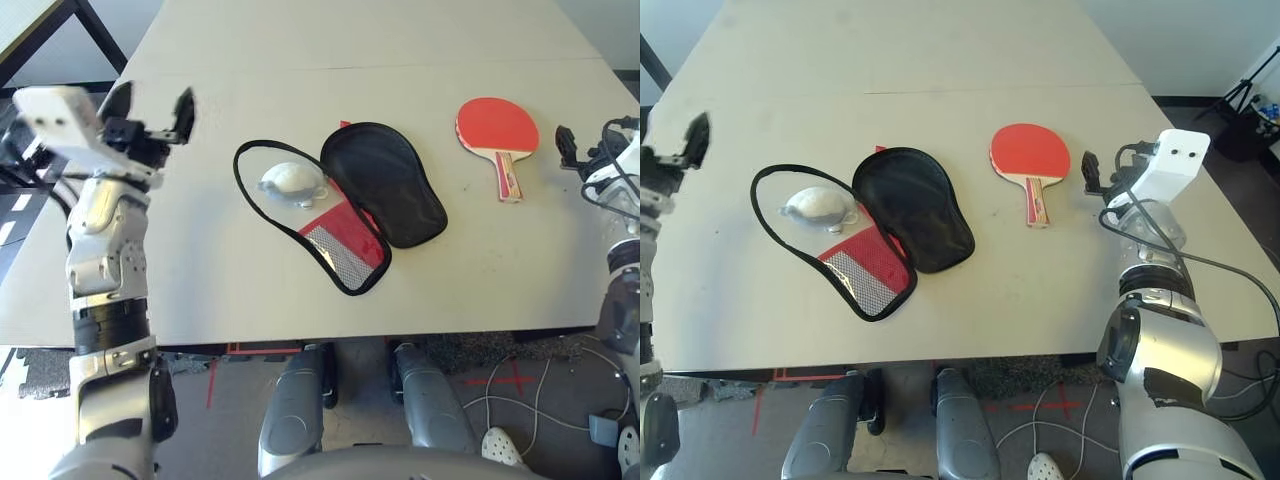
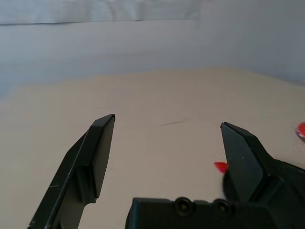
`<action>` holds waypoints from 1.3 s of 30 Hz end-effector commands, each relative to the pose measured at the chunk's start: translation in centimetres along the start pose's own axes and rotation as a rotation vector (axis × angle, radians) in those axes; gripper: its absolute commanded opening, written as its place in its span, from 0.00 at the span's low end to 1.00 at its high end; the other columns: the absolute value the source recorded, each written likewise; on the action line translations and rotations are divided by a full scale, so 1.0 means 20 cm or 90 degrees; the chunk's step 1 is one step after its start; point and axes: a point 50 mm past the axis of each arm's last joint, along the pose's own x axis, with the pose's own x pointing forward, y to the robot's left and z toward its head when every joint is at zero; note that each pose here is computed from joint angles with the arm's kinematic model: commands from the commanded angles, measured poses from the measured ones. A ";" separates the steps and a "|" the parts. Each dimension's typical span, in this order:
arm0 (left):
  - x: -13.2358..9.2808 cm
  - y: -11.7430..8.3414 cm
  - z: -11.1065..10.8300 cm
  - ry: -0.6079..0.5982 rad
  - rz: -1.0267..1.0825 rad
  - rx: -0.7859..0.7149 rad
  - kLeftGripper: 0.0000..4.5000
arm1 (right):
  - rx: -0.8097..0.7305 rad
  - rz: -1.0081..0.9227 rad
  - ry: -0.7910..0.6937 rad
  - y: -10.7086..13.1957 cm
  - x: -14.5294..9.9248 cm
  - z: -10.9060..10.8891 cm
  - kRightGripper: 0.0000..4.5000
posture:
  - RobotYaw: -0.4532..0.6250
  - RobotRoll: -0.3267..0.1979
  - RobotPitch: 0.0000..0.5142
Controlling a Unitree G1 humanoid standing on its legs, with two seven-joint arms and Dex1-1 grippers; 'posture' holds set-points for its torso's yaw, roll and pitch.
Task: Store the ping-pong paddle in its case and zip it.
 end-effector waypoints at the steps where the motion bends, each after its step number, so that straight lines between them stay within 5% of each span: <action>1: 0.05 -0.15 0.02 0.027 -0.133 -0.008 1.00 | 0.021 -0.012 0.022 0.03 0.03 0.04 0.99 | 0.41 0.62 0.40; 7: 0.08 -0.22 0.00 0.044 -0.192 -0.019 1.00 | -0.055 -0.062 0.145 0.15 0.09 0.09 0.99 | 0.40 0.62 0.39; 21: 0.09 -0.30 -0.08 0.052 -0.221 -0.034 1.00 | -0.107 0.103 0.448 0.53 0.00 0.22 0.99 | 0.40 0.62 0.38; 39: 0.08 -0.34 -0.10 0.048 -0.223 -0.036 1.00 | -0.158 0.083 0.559 0.51 -0.01 0.05 0.99 | 0.42 0.62 0.38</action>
